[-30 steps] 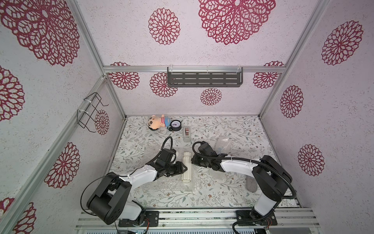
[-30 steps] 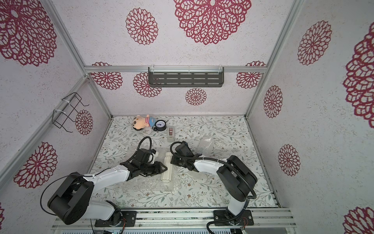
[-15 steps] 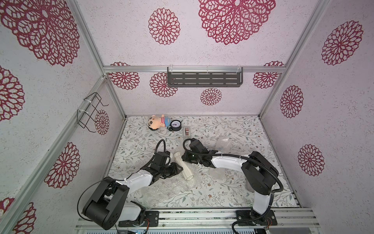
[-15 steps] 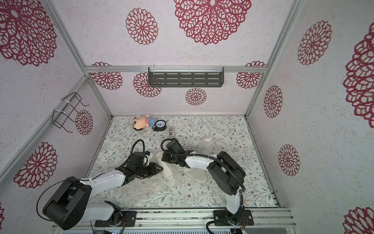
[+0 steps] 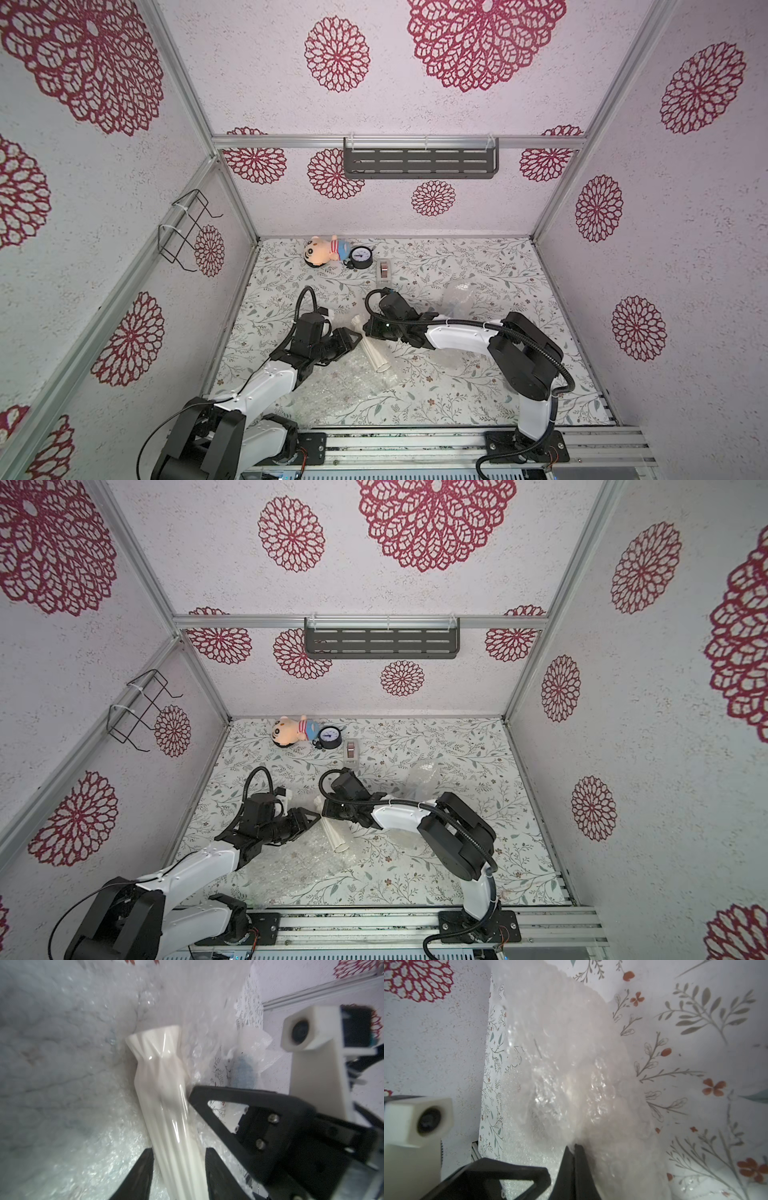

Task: Wrap vases in bubble wrap
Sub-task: Wrap the vase in bubble wrap.

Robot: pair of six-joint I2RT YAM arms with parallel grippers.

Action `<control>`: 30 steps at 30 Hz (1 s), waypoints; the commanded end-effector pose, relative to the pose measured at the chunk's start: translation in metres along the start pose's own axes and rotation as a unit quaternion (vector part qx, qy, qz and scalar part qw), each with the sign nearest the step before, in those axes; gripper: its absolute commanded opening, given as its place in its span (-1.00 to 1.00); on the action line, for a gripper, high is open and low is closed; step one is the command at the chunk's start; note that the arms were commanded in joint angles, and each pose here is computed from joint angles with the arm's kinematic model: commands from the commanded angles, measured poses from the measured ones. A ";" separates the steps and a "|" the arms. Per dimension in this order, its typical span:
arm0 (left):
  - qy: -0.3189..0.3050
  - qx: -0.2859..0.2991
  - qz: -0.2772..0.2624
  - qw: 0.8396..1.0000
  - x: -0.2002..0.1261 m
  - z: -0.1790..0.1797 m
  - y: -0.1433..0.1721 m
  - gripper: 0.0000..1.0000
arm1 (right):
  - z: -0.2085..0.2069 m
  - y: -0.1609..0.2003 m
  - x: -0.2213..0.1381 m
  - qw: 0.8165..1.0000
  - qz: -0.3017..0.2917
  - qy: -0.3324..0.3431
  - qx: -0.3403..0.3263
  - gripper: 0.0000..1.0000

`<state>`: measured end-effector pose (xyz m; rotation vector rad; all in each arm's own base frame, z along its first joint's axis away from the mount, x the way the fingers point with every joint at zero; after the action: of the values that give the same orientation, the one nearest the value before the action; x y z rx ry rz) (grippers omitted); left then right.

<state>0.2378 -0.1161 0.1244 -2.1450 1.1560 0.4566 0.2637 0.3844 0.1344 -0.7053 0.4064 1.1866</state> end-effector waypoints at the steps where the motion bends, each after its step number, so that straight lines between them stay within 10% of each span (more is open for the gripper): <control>1: 0.013 -0.009 -0.036 0.999 -0.010 -0.005 -0.022 -0.08 | 0.012 0.000 0.004 1.000 -0.001 -0.019 -0.012 -0.98; 11: 0.092 0.021 -0.047 0.994 0.007 -0.030 -0.067 -0.01 | 0.013 0.003 0.007 1.000 0.000 -0.020 -0.014 -0.99; 16: 0.033 0.013 -0.024 0.999 0.026 -0.011 -0.069 -0.08 | 0.015 0.004 0.007 1.000 -0.001 -0.022 -0.017 -0.99; 30: 0.006 0.019 -0.010 1.000 0.046 0.006 -0.065 -0.84 | 0.019 0.003 0.005 0.999 0.000 -0.024 -0.031 -0.91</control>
<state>0.3111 -0.1127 0.1154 -2.1487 1.1587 0.4411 0.2601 0.3961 0.1326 -0.7090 0.3756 1.2055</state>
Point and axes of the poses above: each gripper's point midway between its finger pads, its own x axis out along the fingers, its own z axis along the line the jaws close on, y = z × x, the point moved 7 cm from there along -x, back along the fingers, and after that the axes turned 7 degrees about x, right-handed, at the moved point
